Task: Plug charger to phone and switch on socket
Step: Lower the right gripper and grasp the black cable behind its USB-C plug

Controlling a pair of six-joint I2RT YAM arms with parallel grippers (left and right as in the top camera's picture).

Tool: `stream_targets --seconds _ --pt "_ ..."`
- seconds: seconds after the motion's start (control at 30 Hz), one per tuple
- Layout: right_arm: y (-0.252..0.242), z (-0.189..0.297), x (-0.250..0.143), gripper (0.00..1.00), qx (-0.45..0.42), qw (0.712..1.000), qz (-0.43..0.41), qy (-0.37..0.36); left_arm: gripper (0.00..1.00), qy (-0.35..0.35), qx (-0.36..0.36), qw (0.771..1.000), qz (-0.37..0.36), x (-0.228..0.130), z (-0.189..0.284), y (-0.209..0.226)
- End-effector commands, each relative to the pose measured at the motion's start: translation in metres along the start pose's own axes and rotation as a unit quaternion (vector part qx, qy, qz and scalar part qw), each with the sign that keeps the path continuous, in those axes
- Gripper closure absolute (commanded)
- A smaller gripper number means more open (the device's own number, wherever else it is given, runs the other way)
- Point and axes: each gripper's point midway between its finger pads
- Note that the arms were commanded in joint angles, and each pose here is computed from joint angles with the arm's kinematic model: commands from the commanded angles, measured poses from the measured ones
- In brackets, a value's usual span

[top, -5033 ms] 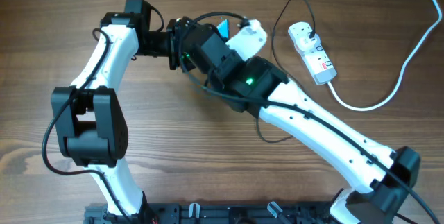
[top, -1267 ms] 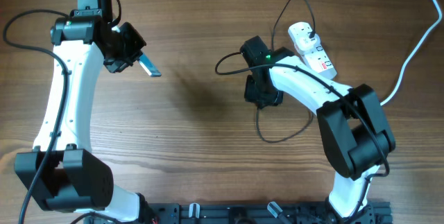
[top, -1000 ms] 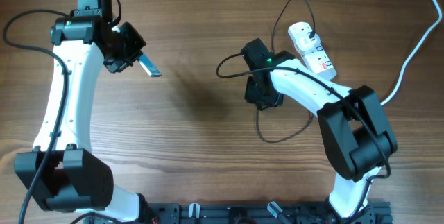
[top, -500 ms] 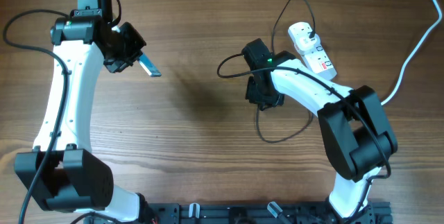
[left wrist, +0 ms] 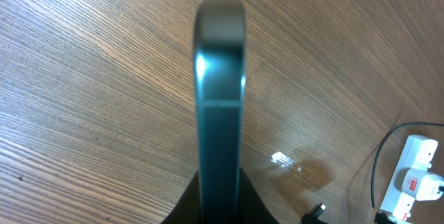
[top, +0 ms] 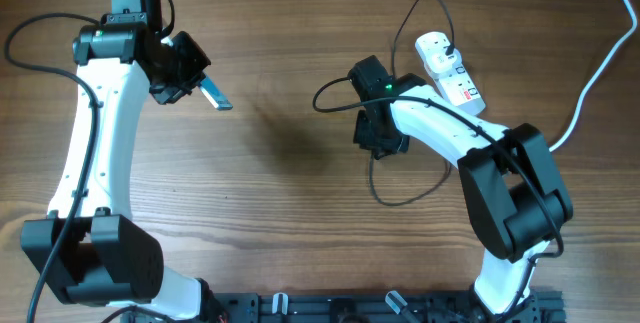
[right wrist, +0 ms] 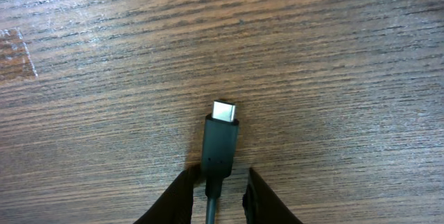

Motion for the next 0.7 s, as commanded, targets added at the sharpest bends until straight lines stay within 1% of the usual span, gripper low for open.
stream_targets --seconds 0.0,0.17,0.3,0.4,0.47,0.5,0.53,0.67 --pt "-0.0025 -0.0148 -0.0174 0.73 -0.002 0.999 -0.001 0.034 0.96 -0.010 -0.004 1.000 0.000 0.0036 0.0038 -0.0022" --pt "-0.0011 -0.0146 -0.0203 0.73 0.003 0.999 -0.002 0.041 0.96 -0.010 -0.004 1.000 0.000 0.0036 0.0038 -0.0022" --pt "-0.0023 -0.0144 -0.0223 0.76 0.000 0.999 -0.014 0.045 0.96 -0.010 -0.004 1.000 0.000 0.0035 0.0038 -0.0022" --pt "-0.0024 -0.0144 -0.0228 0.76 0.000 0.999 -0.014 0.046 0.96 -0.010 -0.004 1.000 0.000 0.0036 0.0038 -0.0022" --pt "-0.0024 -0.0144 -0.0228 0.75 0.000 0.999 -0.012 0.046 0.96 -0.010 -0.004 1.000 0.000 0.0036 0.0038 -0.0023" --pt "-0.0023 -0.0144 -0.0227 0.72 0.000 0.999 -0.011 0.045 0.96 -0.010 -0.004 1.000 0.000 0.0036 0.0038 -0.0023" --pt "-0.0019 -0.0144 -0.0226 0.71 0.001 0.999 -0.005 0.045 0.96 -0.010 -0.004 1.000 0.000 0.0036 0.0038 -0.0023" --pt "-0.0005 -0.0144 -0.0223 0.71 0.005 0.999 0.001 0.045 0.96 -0.010 -0.004 1.000 0.000 0.0036 0.0038 -0.0023"
Point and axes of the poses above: each gripper's point midway between its finger pads, its own z axis back along the fingers, its own y axis along the line the jaws close on, x = y × z, and after that the axes turned 11 degrees about z, right-handed
